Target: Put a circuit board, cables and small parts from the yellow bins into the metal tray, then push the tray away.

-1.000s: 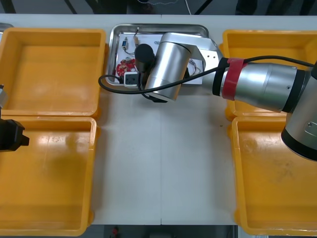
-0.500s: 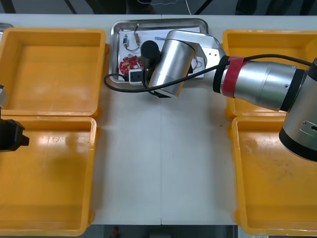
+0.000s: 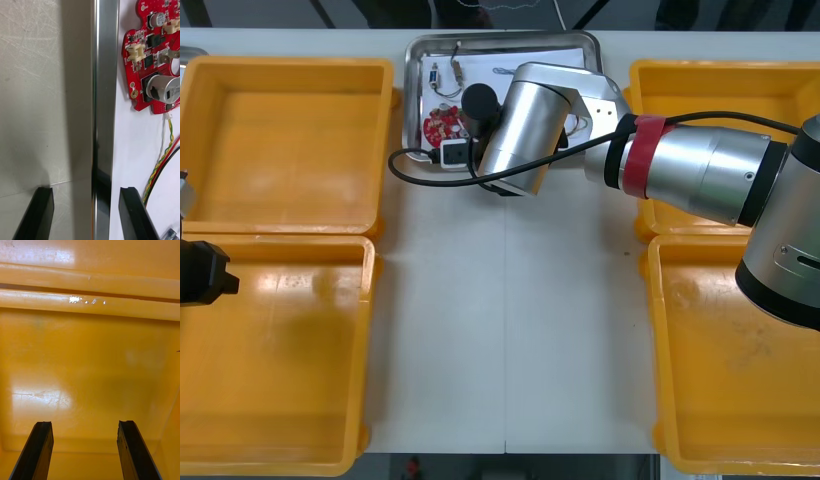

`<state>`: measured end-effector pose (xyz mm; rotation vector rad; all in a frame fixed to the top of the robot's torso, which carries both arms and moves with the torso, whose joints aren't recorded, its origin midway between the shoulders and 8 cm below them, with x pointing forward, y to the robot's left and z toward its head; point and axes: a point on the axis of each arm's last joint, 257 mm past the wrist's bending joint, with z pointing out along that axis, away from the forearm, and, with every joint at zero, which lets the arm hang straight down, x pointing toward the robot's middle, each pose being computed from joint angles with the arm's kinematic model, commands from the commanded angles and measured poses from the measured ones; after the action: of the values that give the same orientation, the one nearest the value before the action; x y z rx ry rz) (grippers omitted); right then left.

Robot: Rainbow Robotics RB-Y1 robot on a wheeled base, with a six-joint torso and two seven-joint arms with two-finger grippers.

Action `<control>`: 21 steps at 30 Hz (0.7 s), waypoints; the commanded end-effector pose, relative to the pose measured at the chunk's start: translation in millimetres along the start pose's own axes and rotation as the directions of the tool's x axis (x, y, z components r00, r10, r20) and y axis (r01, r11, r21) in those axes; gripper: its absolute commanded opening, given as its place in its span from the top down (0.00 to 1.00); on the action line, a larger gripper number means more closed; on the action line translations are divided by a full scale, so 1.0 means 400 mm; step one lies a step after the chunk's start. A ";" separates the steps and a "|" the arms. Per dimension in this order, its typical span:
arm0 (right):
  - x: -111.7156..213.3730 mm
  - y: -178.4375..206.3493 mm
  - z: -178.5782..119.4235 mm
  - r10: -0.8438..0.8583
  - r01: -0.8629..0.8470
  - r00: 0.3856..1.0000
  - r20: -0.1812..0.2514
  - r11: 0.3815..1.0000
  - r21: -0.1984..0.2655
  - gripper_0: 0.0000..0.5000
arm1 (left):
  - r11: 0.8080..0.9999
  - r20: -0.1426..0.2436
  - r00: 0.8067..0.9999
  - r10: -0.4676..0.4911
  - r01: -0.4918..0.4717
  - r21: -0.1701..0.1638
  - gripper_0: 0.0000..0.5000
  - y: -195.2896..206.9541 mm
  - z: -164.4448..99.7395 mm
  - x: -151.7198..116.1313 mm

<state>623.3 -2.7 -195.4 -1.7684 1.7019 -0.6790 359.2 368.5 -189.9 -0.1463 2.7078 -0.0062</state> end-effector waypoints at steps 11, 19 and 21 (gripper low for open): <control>-0.103 -0.007 -0.144 0.046 -0.042 0.998 0.041 0.996 -0.084 0.00 | 0.993 0.017 0.994 0.112 -0.112 -0.044 0.00 0.037 -0.033 -0.006; -0.100 0.038 -0.244 0.062 -0.059 0.998 0.030 0.992 -0.115 0.00 | 0.993 0.017 0.994 0.112 -0.112 -0.044 0.00 0.037 -0.033 -0.006; -0.094 0.047 -0.269 0.064 -0.060 0.998 0.025 0.991 -0.120 0.00 | 0.993 0.017 0.994 0.112 -0.112 -0.044 0.00 0.037 -0.033 -0.006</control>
<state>544.2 17.4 -149.5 -1.7947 1.8399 -0.5708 359.3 368.5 -189.9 -0.1462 2.7077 -0.0061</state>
